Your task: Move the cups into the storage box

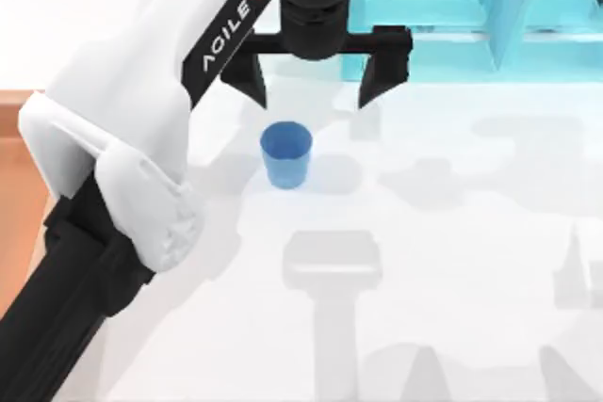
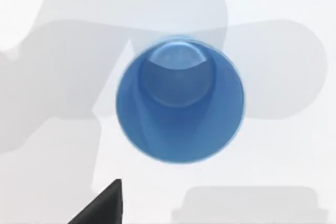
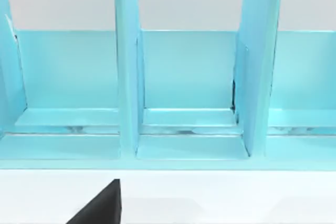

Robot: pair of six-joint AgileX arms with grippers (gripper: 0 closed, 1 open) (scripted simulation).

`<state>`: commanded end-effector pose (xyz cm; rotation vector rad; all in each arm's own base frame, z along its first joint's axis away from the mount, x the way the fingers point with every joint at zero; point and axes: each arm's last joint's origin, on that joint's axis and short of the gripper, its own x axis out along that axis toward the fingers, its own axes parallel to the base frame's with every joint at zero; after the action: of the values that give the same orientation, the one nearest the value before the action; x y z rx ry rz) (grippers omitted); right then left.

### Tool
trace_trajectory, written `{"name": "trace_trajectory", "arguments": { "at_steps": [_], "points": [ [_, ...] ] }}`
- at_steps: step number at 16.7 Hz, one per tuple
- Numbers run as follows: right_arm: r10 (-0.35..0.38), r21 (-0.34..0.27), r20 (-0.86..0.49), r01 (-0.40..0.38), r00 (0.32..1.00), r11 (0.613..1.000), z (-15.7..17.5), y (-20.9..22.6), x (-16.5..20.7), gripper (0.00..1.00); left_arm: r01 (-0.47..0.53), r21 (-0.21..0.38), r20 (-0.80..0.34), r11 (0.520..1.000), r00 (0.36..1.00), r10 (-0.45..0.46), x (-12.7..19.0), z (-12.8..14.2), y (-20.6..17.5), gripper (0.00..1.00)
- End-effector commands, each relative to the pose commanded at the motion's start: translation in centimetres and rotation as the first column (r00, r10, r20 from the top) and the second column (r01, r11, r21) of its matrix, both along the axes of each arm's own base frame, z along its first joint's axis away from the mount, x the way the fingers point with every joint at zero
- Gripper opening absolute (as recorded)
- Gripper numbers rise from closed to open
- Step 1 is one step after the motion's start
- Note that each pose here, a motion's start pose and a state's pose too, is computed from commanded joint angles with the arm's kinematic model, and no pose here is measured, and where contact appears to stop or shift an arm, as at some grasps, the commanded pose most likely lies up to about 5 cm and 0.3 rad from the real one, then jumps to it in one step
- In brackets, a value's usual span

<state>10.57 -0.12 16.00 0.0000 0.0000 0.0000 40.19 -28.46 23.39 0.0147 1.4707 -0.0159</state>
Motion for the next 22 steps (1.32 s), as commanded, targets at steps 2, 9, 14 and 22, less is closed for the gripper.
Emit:
{"name": "trace_trajectory", "arguments": {
  "at_steps": [2,9,14,22],
  "points": [
    [0.0,0.0,0.0,0.0,1.0,1.0,0.0,0.0,0.0,1.0,-0.001,0.0,-0.002,1.0,1.0,0.001,0.1,-0.1,0.1,1.0],
    [0.0,0.0,0.0,0.0,1.0,1.0,0.0,0.0,0.0,1.0,0.0,0.0,0.001,1.0,1.0,0.0,1.0,-5.4,-0.4,1.0],
    [0.0,0.0,0.0,0.0,1.0,1.0,0.0,0.0,0.0,1.0,0.0,-0.001,0.001,1.0,1.0,0.0,1.0,-9.6,-0.1,1.0],
    [0.0,0.0,0.0,0.0,1.0,1.0,0.0,0.0,0.0,1.0,0.0,0.0,0.0,1.0,1.0,0.0,1.0,-9.9,0.0,0.77]
  ]
}}
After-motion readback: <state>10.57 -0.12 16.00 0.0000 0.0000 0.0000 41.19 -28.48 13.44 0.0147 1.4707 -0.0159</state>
